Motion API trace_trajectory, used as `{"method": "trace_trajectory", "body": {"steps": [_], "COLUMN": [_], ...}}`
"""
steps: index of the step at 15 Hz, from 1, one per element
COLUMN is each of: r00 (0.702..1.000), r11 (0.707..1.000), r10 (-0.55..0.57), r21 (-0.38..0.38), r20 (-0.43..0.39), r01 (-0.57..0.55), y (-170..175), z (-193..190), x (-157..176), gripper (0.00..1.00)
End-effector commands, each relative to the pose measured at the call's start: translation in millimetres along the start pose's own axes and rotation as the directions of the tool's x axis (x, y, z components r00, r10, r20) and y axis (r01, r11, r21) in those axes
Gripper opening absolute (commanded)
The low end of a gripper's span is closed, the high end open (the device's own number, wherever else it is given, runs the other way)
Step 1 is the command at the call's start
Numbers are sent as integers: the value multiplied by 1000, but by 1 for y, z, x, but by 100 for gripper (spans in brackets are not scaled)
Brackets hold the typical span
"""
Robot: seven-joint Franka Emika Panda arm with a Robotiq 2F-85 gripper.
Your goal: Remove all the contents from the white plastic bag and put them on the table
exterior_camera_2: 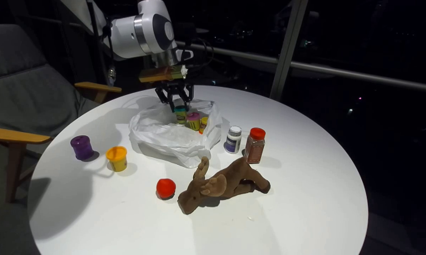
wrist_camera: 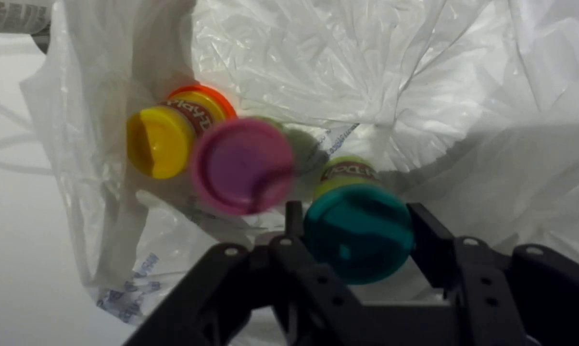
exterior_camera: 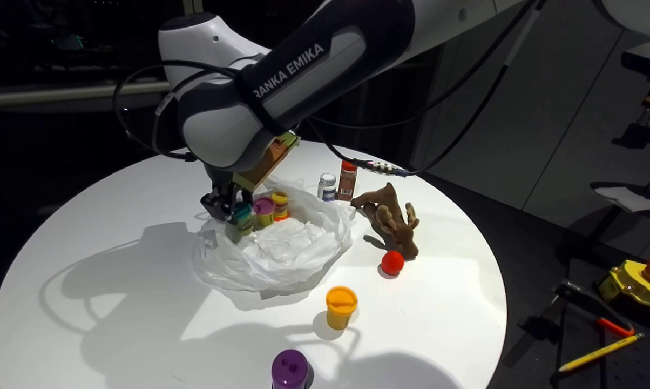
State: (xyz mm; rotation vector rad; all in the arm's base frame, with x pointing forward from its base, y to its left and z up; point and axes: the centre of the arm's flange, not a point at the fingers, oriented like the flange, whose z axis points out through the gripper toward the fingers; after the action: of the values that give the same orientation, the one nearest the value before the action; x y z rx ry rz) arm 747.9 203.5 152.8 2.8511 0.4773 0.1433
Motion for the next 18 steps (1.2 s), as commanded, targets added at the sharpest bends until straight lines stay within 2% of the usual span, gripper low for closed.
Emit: {"method": "trace_trajectory", "body": {"steps": [1,7,12,16,18], "r00": [999,985,954,917,896], "r11": [999,983,951,919,908], "r10": [44,173,284,346,345], "r21": [1,62,97,129,141], "r20": [-8,12,91,197,280], "r01": [-44,-174,-292,-374,-394], "y": [11,33,47,52,54], "z": [-30,-79,-114,-100,-83], "x": [-7,-40,-98,-148,-177], "gripper": [31,31,31,31,31]}}
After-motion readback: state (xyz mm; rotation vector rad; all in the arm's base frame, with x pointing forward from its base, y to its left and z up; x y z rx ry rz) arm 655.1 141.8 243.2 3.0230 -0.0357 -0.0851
